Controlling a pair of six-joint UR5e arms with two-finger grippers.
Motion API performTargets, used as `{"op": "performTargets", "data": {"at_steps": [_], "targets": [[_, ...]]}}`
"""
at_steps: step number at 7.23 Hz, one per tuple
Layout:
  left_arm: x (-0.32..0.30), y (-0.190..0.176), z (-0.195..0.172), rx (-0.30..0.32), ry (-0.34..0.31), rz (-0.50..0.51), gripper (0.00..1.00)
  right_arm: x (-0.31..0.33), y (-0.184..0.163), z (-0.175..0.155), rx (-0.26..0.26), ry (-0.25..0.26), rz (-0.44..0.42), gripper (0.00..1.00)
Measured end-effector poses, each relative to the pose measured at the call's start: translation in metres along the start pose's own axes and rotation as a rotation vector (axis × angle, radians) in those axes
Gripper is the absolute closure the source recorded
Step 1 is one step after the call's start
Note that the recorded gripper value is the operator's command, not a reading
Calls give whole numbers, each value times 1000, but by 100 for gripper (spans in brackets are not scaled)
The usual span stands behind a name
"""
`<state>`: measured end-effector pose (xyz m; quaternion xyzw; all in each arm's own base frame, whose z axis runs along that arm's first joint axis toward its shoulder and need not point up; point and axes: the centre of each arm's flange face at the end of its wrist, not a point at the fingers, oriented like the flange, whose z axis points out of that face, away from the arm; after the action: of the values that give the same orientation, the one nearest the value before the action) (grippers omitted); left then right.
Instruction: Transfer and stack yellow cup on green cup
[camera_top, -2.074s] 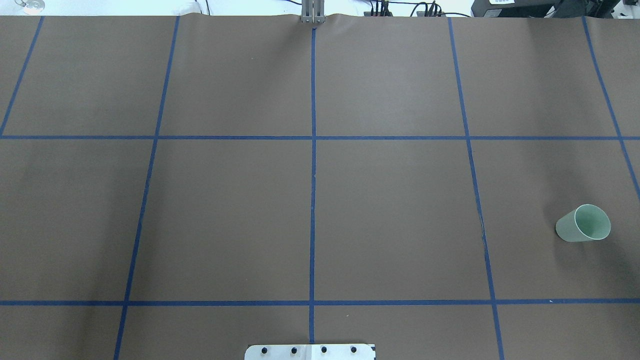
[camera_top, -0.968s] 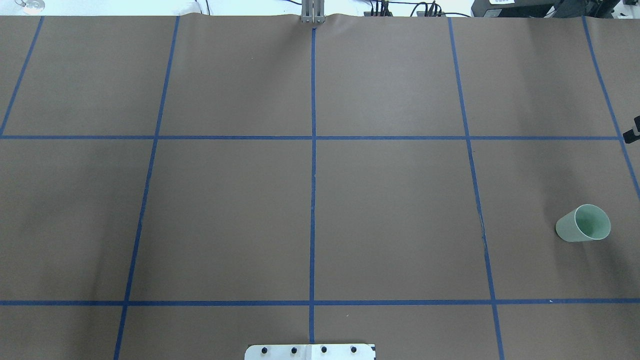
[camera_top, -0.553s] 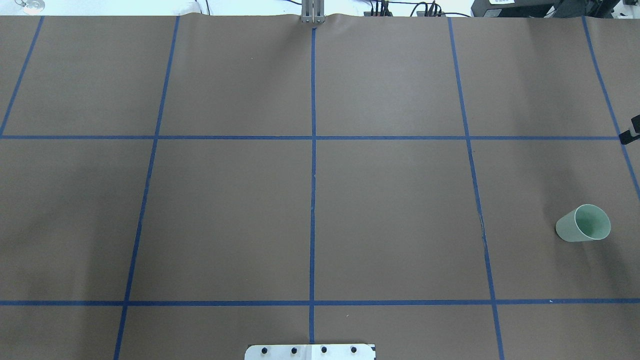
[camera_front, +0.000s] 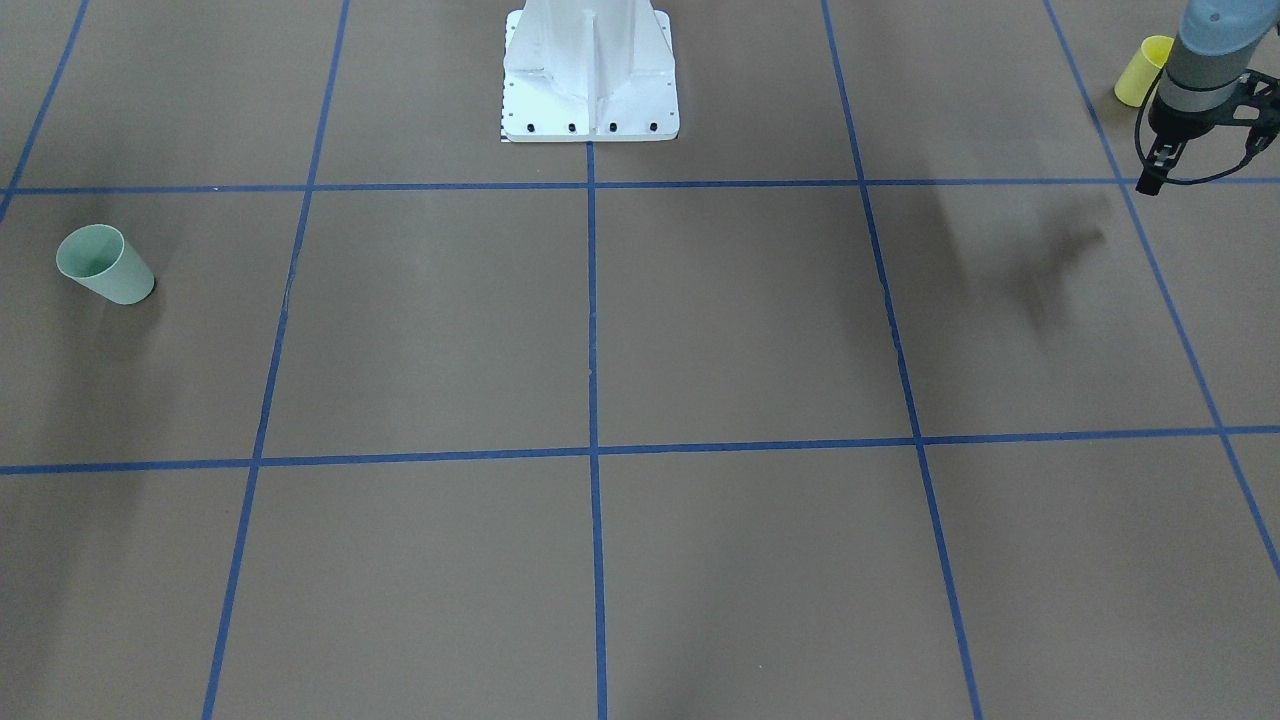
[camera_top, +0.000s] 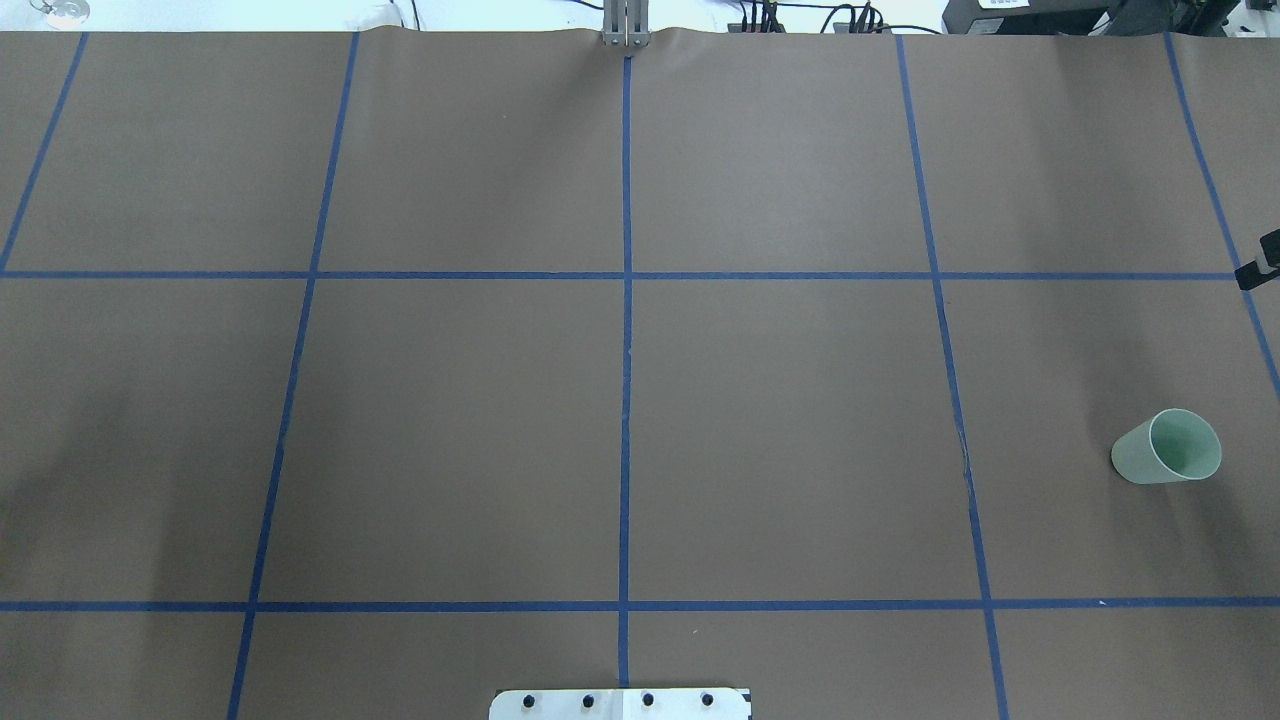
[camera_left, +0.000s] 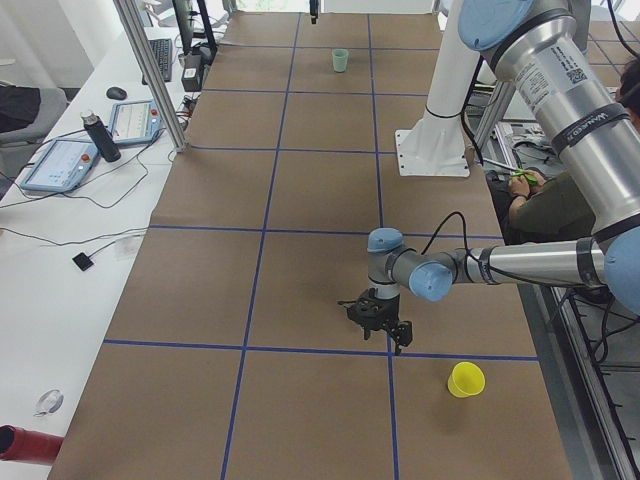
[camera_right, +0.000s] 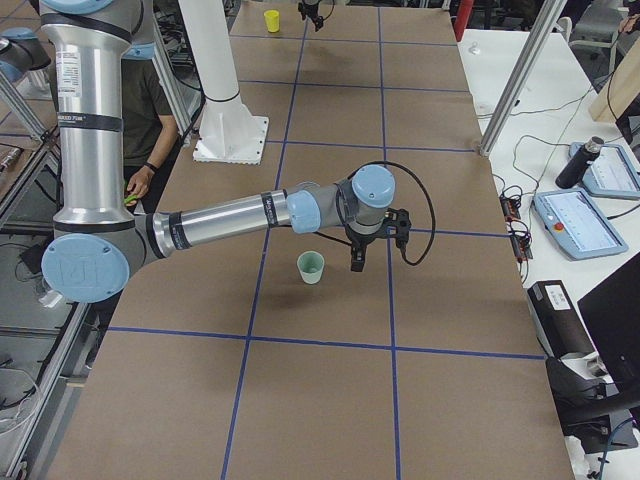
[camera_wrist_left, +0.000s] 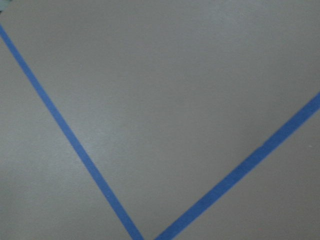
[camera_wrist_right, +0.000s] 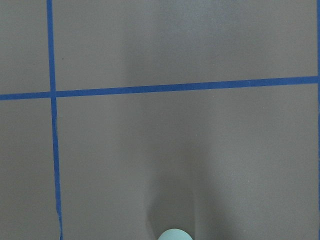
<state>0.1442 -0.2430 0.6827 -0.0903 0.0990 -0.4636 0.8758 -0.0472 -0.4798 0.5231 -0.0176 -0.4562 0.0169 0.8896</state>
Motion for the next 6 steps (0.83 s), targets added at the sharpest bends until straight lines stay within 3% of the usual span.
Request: {"op": "performTargets", "data": {"at_steps": [3, 6], "targets": [[6, 64, -17, 226, -207, -289, 1, -1, 2, 3, -6, 1, -4, 1], [-20, 99, -5, 405, -303, -472, 1, -7, 4, 10, -21, 1, -17, 1]]}}
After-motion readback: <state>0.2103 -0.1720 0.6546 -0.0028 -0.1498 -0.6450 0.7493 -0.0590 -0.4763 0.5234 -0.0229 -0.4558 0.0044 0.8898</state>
